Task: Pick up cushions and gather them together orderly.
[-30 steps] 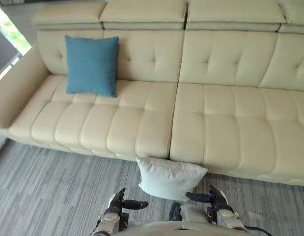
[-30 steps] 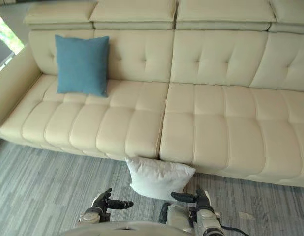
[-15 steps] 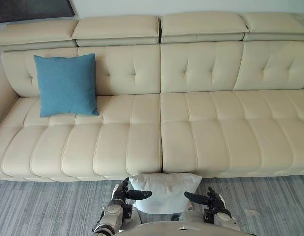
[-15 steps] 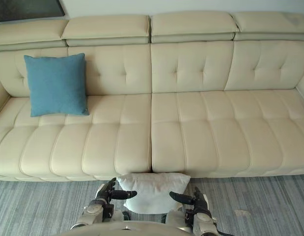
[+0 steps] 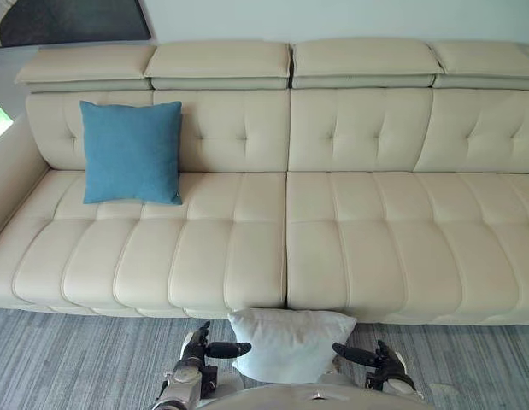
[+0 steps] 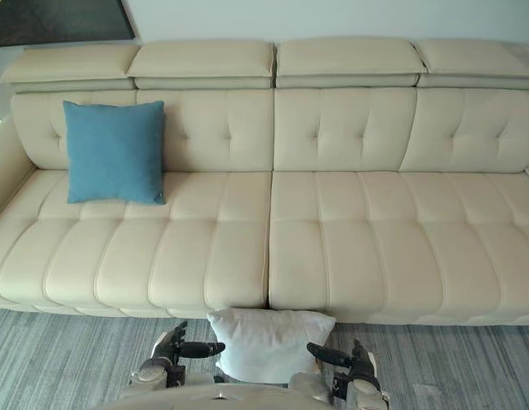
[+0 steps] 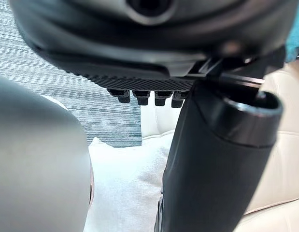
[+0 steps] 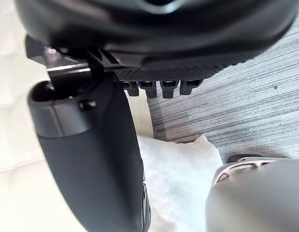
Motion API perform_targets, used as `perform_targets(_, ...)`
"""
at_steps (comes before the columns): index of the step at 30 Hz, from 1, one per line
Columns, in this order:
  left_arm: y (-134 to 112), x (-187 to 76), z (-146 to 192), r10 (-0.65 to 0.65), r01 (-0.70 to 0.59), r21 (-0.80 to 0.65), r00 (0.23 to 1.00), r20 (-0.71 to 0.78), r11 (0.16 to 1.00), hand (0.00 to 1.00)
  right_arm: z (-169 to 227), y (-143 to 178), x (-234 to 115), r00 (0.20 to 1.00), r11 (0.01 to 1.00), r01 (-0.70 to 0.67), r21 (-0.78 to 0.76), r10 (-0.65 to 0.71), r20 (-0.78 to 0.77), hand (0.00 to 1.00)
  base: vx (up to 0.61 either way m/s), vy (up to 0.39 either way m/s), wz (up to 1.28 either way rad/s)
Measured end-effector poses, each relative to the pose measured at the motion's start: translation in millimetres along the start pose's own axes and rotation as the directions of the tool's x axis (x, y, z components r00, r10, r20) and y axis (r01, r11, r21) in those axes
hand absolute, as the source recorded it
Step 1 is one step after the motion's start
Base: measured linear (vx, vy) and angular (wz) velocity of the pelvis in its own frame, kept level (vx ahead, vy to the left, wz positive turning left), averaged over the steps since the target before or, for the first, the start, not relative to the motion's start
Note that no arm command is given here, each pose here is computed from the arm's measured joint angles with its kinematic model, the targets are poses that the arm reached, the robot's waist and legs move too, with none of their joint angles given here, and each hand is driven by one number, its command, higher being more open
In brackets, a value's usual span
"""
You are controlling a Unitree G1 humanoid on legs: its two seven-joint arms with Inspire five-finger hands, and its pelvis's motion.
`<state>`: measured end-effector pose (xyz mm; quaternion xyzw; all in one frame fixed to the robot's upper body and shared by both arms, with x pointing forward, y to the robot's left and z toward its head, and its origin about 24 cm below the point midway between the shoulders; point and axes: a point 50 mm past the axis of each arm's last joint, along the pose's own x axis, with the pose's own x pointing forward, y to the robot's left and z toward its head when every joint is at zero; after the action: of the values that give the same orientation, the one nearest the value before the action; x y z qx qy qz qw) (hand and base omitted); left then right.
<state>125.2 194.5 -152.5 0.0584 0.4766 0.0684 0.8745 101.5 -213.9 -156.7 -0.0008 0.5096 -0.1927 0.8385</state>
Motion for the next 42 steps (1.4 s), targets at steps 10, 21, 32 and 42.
perform_targets(10, 32, 8, 135, 0.157, -0.109, -0.148, 0.918, 0.365, 0.983, 1.0, 101, 9, 3, 0.957, 0.99, 0.007, 0.143, -0.048, 0.286, 1.0, -0.24, -0.026, 0.05)
perform_targets(21, 52, -27, 276, 0.247, -0.073, -0.281, 0.713, 0.656, 0.957, 1.0, 241, 42, -32, 0.804, 0.956, -0.145, 0.256, -0.037, 0.593, 1.0, -0.11, 0.04, -0.01)
perform_targets(32, 15, -72, 351, 0.169, 0.044, -0.228, 0.542, 0.823, 0.973, 0.0, 334, 75, -97, 0.587, 0.947, -0.275, 0.166, 0.028, 0.809, 0.0, -0.04, 0.037, 0.01)
perform_targets(42, -2, -90, 369, 0.162, 0.063, -0.219, 0.483, 0.861, 0.974, 0.0, 347, 76, -109, 0.55, 0.963, -0.233, 0.133, 0.017, 0.835, 0.0, -0.05, 0.049, 0.02)
